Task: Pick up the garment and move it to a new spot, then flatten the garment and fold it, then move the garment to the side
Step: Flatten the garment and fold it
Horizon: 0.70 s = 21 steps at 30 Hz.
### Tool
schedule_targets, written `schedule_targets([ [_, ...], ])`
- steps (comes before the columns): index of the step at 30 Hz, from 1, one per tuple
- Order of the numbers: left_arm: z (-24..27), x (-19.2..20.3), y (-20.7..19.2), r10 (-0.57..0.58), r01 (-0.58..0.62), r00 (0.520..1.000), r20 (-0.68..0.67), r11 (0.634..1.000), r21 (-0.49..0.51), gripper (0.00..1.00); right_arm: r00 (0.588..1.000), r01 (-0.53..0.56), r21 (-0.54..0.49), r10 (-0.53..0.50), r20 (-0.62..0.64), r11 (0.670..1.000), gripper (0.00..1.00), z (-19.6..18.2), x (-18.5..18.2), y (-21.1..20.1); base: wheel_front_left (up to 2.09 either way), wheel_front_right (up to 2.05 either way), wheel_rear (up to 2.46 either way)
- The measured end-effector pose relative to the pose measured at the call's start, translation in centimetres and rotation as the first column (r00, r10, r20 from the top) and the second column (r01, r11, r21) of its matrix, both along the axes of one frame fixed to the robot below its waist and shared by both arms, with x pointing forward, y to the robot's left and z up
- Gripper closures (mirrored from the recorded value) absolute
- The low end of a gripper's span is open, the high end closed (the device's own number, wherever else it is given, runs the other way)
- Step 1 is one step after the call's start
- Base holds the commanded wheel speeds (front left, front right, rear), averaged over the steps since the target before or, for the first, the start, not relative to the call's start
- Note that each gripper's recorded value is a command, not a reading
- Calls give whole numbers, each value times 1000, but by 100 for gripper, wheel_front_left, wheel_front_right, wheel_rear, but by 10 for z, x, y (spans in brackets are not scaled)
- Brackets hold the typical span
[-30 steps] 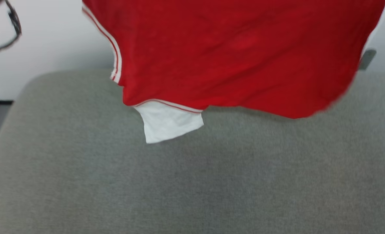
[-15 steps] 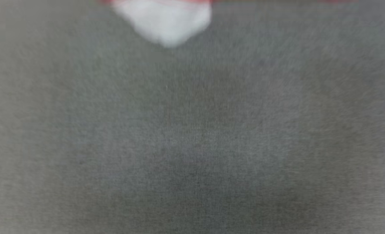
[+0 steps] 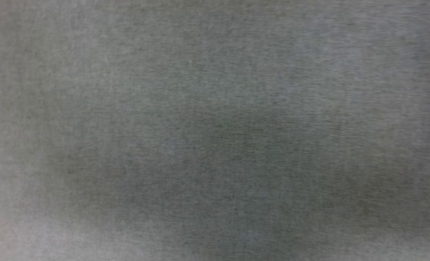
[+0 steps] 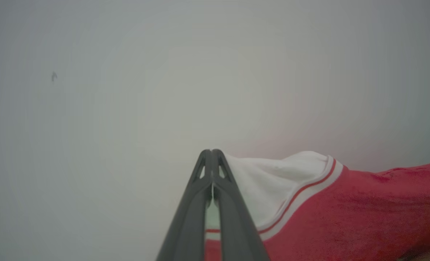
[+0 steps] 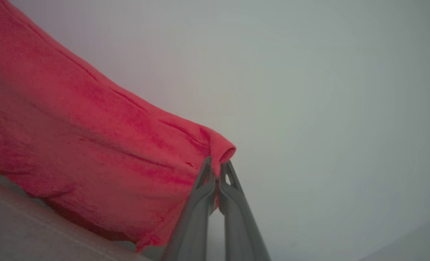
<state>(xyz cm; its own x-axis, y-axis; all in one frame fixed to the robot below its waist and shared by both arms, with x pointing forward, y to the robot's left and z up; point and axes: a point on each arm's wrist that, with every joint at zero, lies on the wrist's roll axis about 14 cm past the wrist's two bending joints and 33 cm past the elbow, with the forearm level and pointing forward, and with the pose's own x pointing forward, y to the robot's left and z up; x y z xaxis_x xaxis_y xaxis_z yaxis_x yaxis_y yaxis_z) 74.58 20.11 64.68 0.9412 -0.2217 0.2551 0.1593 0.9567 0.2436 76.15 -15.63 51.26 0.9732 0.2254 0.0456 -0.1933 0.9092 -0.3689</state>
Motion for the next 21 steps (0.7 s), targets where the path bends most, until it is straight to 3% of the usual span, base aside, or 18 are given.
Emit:
schedule_targets([
  [2,-39,-4,4,-6,7,996,-85,1000,11,100,998,-15,-1,15,-65,1000,100,-32,-3,9,0,0,0],
  [8,-117,-37,10,-18,22,953,-301,1000,10,100,979,-46,21,49,-197,999,100,-81,-29,27,0,0,0],
  [13,-172,-95,13,-28,39,853,-521,999,9,100,951,-84,24,87,-296,996,100,-106,-68,38,0,0,0],
  [21,-194,-207,26,-83,37,727,-682,996,-81,100,918,-99,62,116,-379,993,100,-112,-153,22,0,0,0],
])
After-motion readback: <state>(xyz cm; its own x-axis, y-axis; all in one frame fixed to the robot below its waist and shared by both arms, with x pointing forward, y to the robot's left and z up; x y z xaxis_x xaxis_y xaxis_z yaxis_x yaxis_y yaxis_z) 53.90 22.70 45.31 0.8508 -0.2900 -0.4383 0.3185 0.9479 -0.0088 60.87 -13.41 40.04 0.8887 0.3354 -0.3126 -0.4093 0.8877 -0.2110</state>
